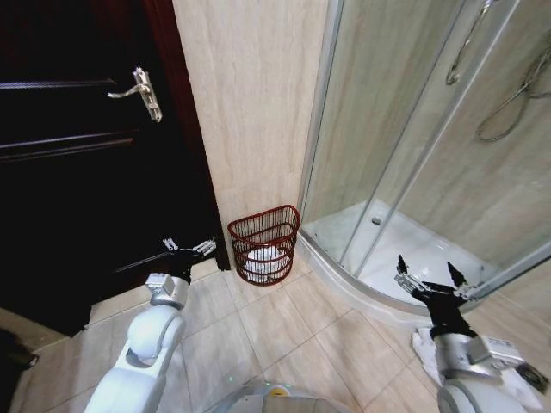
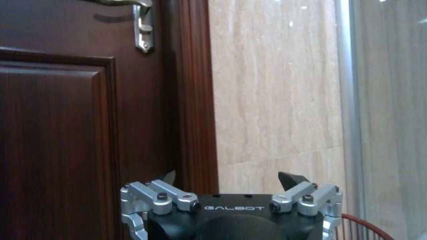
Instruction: Discard the used towel into the hamper.
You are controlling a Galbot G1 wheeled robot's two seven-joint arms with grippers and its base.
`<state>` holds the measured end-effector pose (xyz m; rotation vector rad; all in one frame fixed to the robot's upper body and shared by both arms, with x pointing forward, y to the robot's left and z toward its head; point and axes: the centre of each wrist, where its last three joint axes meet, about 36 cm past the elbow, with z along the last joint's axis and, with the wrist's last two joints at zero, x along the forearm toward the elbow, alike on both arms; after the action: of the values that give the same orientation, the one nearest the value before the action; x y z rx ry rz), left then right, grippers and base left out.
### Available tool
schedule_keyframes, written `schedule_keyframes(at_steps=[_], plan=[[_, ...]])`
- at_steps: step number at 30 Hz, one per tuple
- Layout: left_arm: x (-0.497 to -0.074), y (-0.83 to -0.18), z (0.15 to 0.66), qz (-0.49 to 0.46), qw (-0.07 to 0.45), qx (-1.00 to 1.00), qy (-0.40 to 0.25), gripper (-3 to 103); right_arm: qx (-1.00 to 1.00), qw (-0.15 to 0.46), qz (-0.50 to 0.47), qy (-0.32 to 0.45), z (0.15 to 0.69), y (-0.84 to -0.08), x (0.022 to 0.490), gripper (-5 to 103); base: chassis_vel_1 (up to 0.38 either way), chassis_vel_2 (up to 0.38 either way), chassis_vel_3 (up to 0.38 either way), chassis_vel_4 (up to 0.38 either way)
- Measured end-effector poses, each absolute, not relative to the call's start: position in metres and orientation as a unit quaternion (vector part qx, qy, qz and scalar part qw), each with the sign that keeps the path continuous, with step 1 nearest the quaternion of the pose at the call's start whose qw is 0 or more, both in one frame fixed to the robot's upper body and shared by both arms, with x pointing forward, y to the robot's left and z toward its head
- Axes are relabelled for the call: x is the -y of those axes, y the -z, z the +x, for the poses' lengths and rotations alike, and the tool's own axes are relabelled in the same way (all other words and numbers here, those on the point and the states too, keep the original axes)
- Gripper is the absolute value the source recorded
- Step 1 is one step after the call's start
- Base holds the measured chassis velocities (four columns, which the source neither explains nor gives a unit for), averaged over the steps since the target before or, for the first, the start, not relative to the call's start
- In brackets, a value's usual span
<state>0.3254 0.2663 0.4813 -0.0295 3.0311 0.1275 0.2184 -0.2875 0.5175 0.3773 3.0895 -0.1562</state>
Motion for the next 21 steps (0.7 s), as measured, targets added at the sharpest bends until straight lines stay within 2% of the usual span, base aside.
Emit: schedule_keyframes(at_steps=[9, 21], plan=[[-0.2610, -0.4805, 0.3244, -0.002, 0.054, -0.998, -0.043, 100, -0.991, 0.013, 0.122, 0.052, 0.2176, -0.5165, 0.2887, 100, -0.030, -0.143, 0.034, 0.123], [-0.2571, -0.4716, 0.3242, 0.007, 0.054, -0.997, -0.047, 100, -0.990, 0.009, 0.130, 0.053, 0.2142, -0.5171, 0.2925, 100, 0.040, -0.140, -0.040, 0.141]])
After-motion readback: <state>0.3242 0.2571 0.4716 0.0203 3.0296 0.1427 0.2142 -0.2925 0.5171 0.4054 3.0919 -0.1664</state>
